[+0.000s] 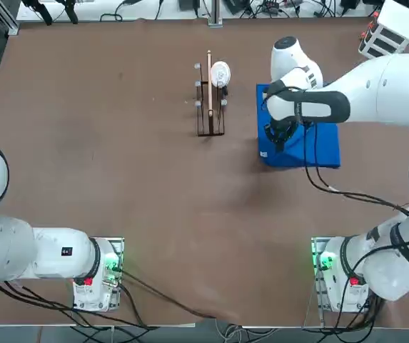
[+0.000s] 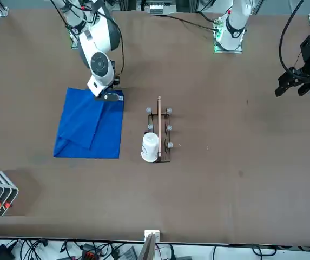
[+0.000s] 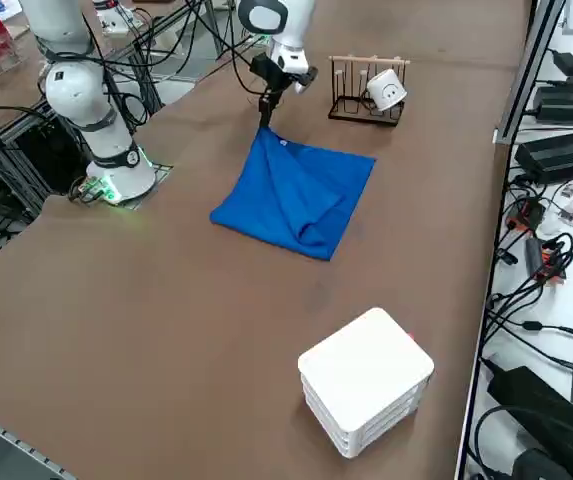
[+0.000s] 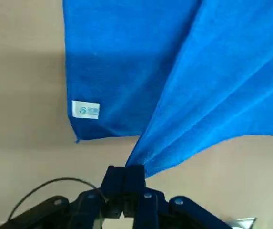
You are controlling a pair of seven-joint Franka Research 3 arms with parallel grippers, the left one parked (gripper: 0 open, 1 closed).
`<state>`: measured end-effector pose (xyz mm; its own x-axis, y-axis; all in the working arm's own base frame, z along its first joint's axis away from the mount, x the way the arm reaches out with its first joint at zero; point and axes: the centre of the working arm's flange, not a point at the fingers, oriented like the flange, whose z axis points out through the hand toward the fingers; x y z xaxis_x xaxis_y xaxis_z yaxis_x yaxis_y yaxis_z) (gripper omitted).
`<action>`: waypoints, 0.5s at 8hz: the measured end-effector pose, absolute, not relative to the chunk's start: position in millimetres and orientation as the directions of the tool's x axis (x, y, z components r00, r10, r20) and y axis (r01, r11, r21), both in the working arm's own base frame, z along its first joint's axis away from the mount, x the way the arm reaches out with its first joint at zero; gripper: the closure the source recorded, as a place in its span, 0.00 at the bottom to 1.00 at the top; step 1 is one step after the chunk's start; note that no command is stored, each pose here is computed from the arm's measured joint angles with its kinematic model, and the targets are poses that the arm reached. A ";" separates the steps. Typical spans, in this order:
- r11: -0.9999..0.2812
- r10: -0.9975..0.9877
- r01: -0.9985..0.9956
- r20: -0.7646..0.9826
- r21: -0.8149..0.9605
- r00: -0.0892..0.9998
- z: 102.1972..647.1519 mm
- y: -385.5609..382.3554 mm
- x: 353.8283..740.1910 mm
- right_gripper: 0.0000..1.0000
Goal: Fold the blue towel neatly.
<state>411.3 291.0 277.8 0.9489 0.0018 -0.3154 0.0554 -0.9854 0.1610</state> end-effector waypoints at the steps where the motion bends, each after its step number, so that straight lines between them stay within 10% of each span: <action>1: -0.986 -0.002 0.048 -0.304 0.160 0.953 276.0 297.1 410.8 0.99; 4: -0.986 -0.020 0.029 -0.285 0.165 0.958 275.0 312.5 413.8 0.99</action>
<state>413.8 312.5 275.0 0.9584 -0.0197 -0.2849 0.0287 -0.9859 0.1647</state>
